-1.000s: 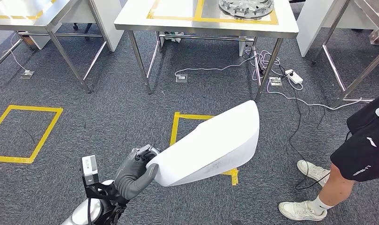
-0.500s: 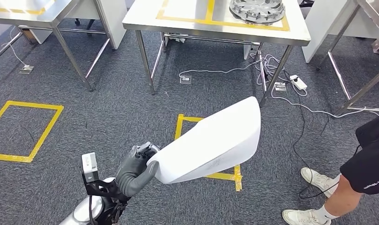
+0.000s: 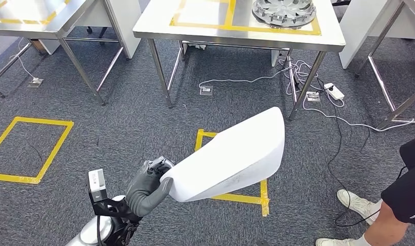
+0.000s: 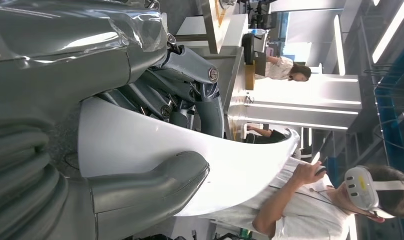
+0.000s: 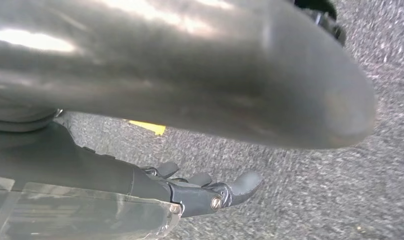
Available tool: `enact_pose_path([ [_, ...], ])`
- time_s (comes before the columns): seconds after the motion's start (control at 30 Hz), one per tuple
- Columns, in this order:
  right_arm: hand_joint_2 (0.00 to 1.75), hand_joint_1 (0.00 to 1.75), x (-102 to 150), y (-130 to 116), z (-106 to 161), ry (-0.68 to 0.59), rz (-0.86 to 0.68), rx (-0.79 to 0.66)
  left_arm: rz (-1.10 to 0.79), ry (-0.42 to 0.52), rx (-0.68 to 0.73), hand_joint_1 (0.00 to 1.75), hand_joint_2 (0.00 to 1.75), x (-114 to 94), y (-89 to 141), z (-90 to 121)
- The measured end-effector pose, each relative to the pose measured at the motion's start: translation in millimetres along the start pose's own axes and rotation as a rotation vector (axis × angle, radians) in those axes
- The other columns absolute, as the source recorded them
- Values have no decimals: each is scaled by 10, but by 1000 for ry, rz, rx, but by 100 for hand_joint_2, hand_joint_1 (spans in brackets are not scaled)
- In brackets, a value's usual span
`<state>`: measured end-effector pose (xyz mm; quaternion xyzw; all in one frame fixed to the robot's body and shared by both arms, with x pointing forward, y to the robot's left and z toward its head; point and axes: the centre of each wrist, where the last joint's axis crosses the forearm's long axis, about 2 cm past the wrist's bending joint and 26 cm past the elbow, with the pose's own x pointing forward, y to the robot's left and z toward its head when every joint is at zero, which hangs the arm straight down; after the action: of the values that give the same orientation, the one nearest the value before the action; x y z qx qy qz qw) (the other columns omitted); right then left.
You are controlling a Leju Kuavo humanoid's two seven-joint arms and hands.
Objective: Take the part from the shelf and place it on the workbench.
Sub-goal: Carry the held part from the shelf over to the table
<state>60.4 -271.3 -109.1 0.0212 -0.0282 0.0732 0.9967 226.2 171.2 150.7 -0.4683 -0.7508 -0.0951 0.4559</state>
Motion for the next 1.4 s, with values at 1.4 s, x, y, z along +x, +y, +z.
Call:
enact_pose_path([
  [1.4, 0, 0, 16, 59, 1, -20, 28, 19, -21, -22, 6, 175, 175, 21, 22, 53],
])
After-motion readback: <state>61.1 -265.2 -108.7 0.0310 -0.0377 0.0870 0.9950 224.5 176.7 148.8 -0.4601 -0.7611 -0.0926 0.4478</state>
